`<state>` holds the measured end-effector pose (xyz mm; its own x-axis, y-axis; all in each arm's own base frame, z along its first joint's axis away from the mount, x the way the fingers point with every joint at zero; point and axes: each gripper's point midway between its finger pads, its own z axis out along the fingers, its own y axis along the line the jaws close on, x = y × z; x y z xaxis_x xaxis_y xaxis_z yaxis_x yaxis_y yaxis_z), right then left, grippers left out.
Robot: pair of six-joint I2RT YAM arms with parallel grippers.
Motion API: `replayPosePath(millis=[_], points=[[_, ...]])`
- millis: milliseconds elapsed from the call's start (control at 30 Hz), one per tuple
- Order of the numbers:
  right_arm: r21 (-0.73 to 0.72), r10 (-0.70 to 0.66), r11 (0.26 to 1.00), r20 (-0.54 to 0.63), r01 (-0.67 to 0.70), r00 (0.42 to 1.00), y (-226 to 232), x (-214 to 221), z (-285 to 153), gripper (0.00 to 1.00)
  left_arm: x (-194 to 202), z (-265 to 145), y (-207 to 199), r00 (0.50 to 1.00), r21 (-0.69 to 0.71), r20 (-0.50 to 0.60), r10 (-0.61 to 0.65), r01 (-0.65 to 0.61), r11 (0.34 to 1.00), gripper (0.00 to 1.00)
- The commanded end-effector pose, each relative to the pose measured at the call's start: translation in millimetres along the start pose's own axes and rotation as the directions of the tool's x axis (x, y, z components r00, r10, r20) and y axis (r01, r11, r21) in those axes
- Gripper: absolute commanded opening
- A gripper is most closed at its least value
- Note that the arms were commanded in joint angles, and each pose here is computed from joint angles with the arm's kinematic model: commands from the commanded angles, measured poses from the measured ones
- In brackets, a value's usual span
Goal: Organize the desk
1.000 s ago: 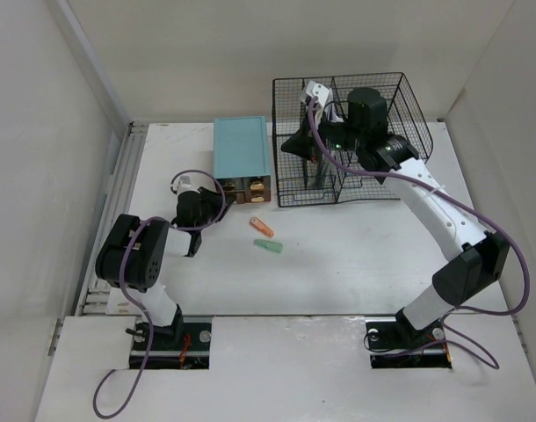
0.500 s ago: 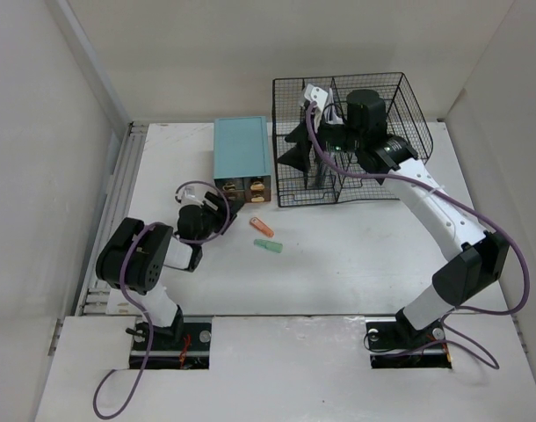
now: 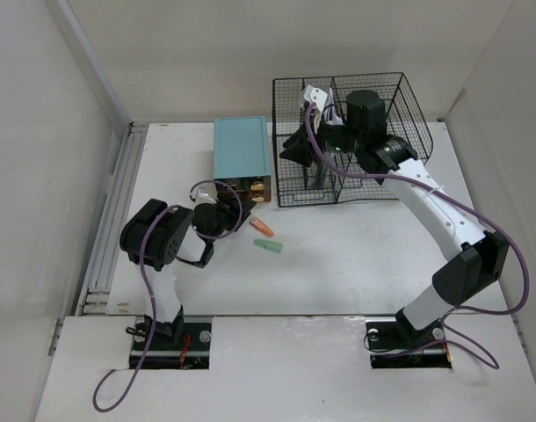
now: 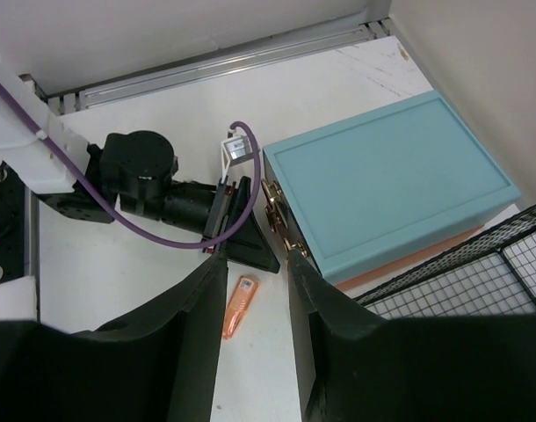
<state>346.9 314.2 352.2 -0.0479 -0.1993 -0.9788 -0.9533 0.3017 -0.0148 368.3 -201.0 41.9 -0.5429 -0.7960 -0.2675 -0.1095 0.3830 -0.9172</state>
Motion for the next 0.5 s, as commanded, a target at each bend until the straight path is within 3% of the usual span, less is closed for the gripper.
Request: replayPosePath(millis=[0, 467], points=[[-0.006, -0.051, 0.999, 0.054, 0.051, 0.997, 6, -20, -10, 0.39, -13, 7, -37, 0.998, 0.143, 0.063, -0.014, 0.005, 0.99, 0.5], [-0.049, -0.03, 0.998, 0.042, 0.032, 0.999, 8, -10, -2, 0.39, -29, 11, -59, 0.981, 0.251, 0.164, -0.107, 0.064, 0.966, 0.5]])
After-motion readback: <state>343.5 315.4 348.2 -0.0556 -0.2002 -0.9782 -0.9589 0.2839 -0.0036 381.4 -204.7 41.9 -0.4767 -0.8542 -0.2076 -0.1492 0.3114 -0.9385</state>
